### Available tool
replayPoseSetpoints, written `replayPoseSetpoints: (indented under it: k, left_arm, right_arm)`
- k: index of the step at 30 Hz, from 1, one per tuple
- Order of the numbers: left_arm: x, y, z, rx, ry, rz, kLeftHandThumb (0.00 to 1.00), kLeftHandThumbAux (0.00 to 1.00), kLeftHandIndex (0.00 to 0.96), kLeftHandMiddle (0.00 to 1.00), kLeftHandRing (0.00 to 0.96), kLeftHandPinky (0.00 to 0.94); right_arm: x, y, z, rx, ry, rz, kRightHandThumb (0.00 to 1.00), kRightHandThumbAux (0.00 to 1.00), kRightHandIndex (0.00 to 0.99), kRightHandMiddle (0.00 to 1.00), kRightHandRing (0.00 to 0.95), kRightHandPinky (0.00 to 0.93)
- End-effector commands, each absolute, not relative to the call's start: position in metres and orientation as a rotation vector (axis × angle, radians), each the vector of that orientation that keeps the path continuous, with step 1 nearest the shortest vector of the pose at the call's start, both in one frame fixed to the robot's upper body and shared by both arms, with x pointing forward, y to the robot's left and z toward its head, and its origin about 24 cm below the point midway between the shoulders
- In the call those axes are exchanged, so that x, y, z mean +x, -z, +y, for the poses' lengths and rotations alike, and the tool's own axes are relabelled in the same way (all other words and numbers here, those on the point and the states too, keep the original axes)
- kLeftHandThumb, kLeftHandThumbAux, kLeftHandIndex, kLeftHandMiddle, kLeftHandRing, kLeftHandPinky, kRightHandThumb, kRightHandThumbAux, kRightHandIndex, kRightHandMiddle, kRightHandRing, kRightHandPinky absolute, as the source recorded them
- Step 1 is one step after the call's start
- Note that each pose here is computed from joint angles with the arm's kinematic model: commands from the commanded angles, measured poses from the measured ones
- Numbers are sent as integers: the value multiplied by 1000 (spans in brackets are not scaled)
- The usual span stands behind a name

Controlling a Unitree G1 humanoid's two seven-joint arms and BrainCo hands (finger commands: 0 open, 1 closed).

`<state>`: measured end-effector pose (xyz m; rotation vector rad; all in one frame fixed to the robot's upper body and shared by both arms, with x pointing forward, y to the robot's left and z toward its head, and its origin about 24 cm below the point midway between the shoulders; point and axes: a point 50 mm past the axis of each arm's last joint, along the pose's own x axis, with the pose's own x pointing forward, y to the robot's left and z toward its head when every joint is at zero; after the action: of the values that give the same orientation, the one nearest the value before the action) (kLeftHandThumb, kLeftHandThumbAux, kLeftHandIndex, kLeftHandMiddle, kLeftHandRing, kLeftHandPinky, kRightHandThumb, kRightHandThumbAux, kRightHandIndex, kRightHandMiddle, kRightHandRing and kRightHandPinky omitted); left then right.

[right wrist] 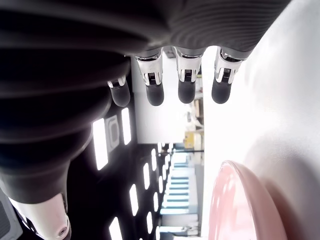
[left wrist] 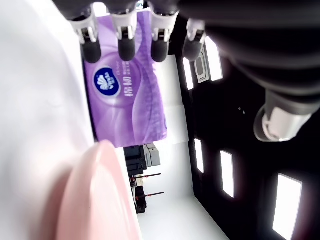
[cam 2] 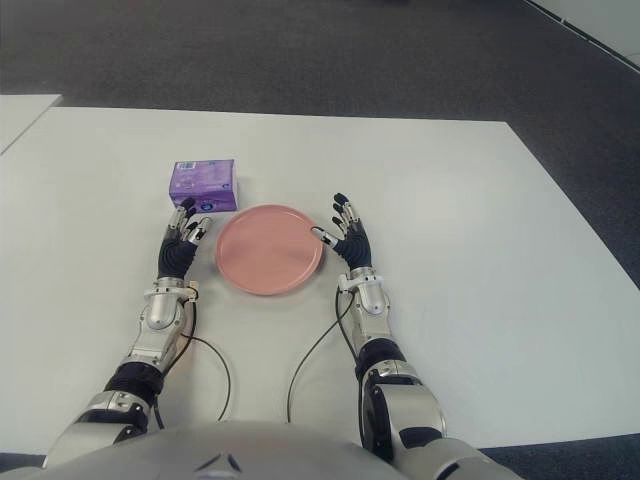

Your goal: Put the tissue paper into the plate.

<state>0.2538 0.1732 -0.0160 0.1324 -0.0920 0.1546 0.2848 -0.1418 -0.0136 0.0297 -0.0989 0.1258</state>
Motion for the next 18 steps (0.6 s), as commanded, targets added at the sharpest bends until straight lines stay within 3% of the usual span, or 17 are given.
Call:
replayPoseSetpoints:
  k: [1,10,18]
  left_arm:
    - [248,24,173,154,-130,-62,0,456,0,0,0,0]
    - [252,16,175,181,-114,-96,0,450,0,0,0,0]
    - [262,-24,184,241,35,-171,0,447,0,0,0,0]
  right_arm:
    - [239,63,-135,100,-84,119,96,706,62,30,13,55]
    - [240,63,-134,100,-84,119,96,706,62,30,13,55]
    - [240,63,-132,100,-85,121,96,706,62,30,13,55]
